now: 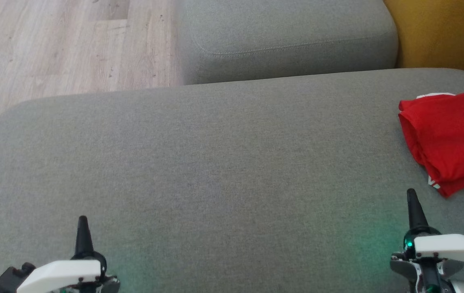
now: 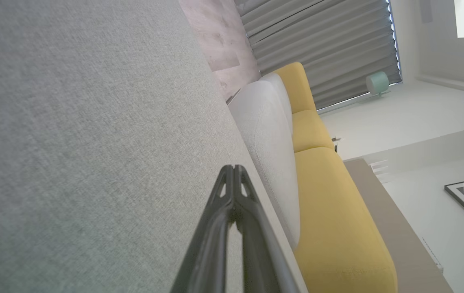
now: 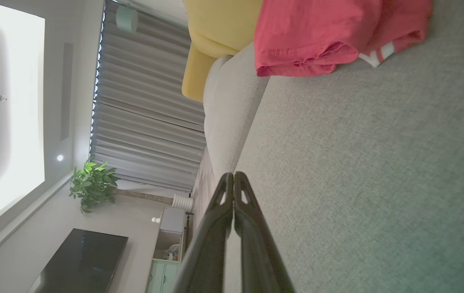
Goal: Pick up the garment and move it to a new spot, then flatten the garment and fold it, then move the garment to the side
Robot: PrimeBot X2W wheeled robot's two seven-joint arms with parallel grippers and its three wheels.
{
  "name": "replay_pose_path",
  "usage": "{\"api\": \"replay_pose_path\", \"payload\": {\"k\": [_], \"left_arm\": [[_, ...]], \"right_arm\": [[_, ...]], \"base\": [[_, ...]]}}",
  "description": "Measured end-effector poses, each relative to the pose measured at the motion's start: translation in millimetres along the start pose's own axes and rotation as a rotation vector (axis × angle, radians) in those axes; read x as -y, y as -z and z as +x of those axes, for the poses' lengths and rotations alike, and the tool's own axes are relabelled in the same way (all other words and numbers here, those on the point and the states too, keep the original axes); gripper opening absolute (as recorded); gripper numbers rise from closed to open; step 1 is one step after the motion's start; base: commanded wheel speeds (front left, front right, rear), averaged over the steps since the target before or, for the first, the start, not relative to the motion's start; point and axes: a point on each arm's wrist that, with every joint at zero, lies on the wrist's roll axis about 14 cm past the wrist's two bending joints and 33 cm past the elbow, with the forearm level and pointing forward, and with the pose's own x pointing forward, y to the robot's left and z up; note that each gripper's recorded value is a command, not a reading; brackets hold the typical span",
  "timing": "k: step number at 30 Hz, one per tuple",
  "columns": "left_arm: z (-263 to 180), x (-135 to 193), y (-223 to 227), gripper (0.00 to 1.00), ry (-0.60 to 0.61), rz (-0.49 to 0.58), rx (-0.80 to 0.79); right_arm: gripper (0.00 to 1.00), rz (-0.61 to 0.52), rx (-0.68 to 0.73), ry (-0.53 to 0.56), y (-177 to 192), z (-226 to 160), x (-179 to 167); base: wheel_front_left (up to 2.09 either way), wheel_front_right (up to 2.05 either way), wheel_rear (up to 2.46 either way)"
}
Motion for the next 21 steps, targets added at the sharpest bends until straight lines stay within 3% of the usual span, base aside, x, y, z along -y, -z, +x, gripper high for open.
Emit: {"api": "replay_pose_path", "payload": {"k": [21], "left_arm": [[12.6, 12.0, -9.8, 0.00, 0.055, -0.243, -0.002]], "right_arm": [[0.00, 0.237, 0.026, -0.030, -15.8, 9.6, -9.0]], "base": [[0.00, 0.00, 0.00]]}}
